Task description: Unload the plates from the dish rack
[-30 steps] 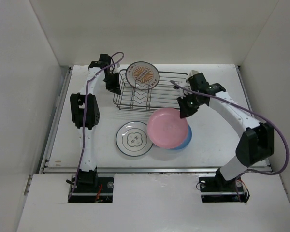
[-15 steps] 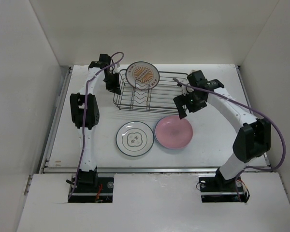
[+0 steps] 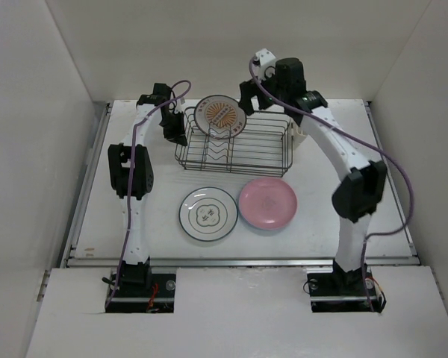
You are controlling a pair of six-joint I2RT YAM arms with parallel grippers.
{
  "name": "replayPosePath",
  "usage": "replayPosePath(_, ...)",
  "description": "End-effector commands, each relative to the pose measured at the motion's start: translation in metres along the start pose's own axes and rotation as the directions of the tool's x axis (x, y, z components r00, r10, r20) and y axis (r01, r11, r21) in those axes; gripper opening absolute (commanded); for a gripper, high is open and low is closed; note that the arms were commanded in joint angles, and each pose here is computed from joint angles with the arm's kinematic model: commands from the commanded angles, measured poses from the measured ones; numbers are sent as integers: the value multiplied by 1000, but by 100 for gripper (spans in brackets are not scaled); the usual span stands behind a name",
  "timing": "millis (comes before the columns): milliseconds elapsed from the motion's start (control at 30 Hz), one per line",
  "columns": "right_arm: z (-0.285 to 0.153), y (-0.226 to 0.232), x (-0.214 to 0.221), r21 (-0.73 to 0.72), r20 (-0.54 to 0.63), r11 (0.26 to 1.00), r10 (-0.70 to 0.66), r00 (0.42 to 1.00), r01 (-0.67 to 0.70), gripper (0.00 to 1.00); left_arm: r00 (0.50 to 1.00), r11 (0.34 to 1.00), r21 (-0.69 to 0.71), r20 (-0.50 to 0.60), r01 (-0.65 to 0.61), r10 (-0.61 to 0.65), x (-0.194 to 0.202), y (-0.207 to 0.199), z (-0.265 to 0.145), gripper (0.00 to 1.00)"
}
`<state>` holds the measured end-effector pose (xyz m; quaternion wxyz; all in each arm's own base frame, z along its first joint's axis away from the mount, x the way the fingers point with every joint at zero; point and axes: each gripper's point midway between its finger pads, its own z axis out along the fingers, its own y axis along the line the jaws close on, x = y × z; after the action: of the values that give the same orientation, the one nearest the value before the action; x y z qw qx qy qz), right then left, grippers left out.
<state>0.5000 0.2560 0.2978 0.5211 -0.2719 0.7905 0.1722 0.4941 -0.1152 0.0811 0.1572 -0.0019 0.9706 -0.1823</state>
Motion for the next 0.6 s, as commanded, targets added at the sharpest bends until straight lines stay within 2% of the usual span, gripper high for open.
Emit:
replayPosePath(0, 79, -1, 11, -86, 41, 996, -13, 999, 17, 100, 993, 993, -30, -27, 116, -117, 7, 16, 17, 0)
replayPosePath(67, 104, -4, 3, -92, 112, 996, -8, 994, 19, 100, 993, 993, -39, -24, 116, -117, 7, 18, 17, 0)
replayPosePath(100, 123, -12, 15, -59, 112, 998, 18, 994, -11, 100, 994, 994, -36, -28, 108, -109, 8, 14, 19, 0)
replayPosePath(200, 143, -25, 7, 0, 207, 993, 114, 972, -116, 99, 995, 994, -58, -23, 95, -96, 7, 18, 19, 0)
replayPosePath(267, 148, -17, 2, -55, 234, 994, 107, 966, -96, 77, 996, 994, -70, -21, 84, -85, 7, 21, 19, 0)
replayPosePath(300, 147, -13, -3, -79, 253, 993, 102, 962, -84, 60, 996, 994, -70, -21, 84, -85, 7, 21, 19, 0)
replayPosePath(333, 146, -11, -7, -91, 260, 992, 108, 959, -87, 24, 996, 994, -70, -21, 84, -85, 7, 21, 19, 0)
replayPosePath(367, 140, -10, -16, -91, 274, 992, 105, 956, -83, 12, 996, 994, -70, -21, 84, -85, 7, 21, 19, 0)
replayPosePath(400, 136, -13, -19, -72, 279, 994, 104, 955, -87, 4, 996, 994, -70, -21, 84, -85, 7, 21, 19, 0)
replayPosePath(433, 134, -18, -18, -42, 285, 996, 91, 954, -83, 0, 996, 994, -72, -29, 86, -88, 10, 22, 20, 0)
replayPosePath(567, 91, -28, -59, 48, 379, 998, 11, 925, -31, 0, 994, 993, -64, -43, 99, -102, 15, 17, 25, 0)
